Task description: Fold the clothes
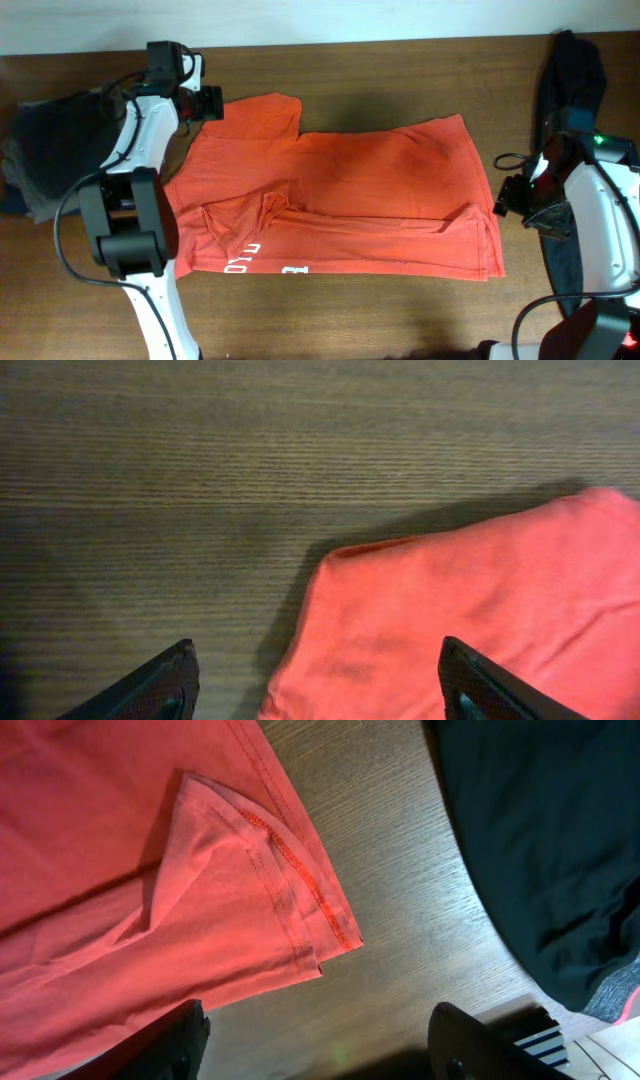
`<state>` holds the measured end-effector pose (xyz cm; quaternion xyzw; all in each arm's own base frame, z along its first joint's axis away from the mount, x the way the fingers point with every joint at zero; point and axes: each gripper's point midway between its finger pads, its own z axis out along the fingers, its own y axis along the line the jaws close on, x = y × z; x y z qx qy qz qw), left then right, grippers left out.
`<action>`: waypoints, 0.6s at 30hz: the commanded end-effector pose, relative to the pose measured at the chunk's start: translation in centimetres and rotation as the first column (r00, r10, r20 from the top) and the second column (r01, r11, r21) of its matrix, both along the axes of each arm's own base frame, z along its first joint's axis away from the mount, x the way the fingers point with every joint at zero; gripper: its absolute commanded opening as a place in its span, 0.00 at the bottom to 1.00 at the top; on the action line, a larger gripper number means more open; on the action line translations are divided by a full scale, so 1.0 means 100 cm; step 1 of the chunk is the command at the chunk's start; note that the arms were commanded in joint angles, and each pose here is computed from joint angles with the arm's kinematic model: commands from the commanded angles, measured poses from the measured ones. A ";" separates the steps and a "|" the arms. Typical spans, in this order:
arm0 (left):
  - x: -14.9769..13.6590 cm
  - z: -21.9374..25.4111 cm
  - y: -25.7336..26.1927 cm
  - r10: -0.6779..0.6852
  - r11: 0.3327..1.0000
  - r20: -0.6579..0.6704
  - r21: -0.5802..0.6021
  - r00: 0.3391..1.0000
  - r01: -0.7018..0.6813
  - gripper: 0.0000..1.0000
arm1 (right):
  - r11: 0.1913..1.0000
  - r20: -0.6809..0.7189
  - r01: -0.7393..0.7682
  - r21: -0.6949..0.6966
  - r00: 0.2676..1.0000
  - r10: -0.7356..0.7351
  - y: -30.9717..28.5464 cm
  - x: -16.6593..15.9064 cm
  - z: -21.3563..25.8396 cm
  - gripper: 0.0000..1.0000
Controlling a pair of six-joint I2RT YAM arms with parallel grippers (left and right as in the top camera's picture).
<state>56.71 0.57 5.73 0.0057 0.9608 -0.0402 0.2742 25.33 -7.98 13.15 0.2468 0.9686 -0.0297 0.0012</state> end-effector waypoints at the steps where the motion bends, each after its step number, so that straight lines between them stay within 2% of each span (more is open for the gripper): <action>1: 0.005 -0.018 0.007 -0.010 1.000 -0.013 -0.002 1.000 0.010 0.76 | 1.000 0.023 -0.004 -0.003 1.000 0.004 0.001 0.002 0.007 0.75; 15: -0.001 -0.070 0.001 -0.037 0.998 -0.090 -0.044 0.995 0.033 0.74 | 1.000 0.025 -0.004 -0.004 1.000 0.004 0.001 0.003 0.007 0.75; 18: -0.006 -0.077 -0.006 -0.059 0.995 -0.113 -0.084 0.992 0.050 0.61 | 1.000 0.026 -0.003 -0.004 1.000 0.004 0.001 0.003 0.007 0.75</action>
